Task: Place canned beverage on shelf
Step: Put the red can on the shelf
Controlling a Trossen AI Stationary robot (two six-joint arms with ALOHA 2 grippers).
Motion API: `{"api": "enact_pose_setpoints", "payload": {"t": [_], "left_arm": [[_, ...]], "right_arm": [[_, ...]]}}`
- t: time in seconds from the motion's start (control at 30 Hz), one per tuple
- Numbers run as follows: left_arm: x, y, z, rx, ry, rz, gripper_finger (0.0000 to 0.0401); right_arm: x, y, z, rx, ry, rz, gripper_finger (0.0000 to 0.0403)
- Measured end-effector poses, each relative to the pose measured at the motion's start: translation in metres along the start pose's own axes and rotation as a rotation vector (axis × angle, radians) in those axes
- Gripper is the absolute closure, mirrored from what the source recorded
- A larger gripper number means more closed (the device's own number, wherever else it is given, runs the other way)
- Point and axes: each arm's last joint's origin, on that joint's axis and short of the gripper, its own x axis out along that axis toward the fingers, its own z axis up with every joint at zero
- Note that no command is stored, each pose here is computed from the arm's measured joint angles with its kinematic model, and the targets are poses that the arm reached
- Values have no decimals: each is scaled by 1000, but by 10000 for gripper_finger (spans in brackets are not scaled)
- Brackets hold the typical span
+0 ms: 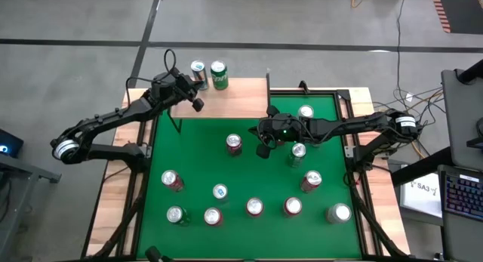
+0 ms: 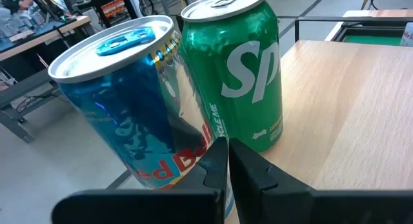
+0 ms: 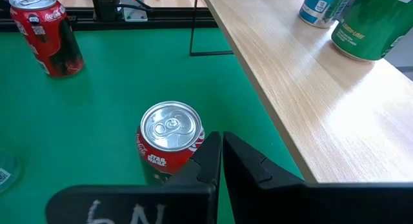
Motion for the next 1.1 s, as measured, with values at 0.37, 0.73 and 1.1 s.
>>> {"api": "enact_pose_setpoints", "payload": {"t": [0.37, 0.73, 1.1], "left_arm": [[0, 1, 4, -23, -42, 11, 401], [0, 2, 8, -47, -88, 22, 401], [0, 3, 9, -55, -95, 23, 401]], "right_arm": [[0, 0, 0, 2, 0, 0, 394], [0, 0, 0, 0, 1, 0, 394], [0, 0, 0, 0, 1, 0, 394]]}}
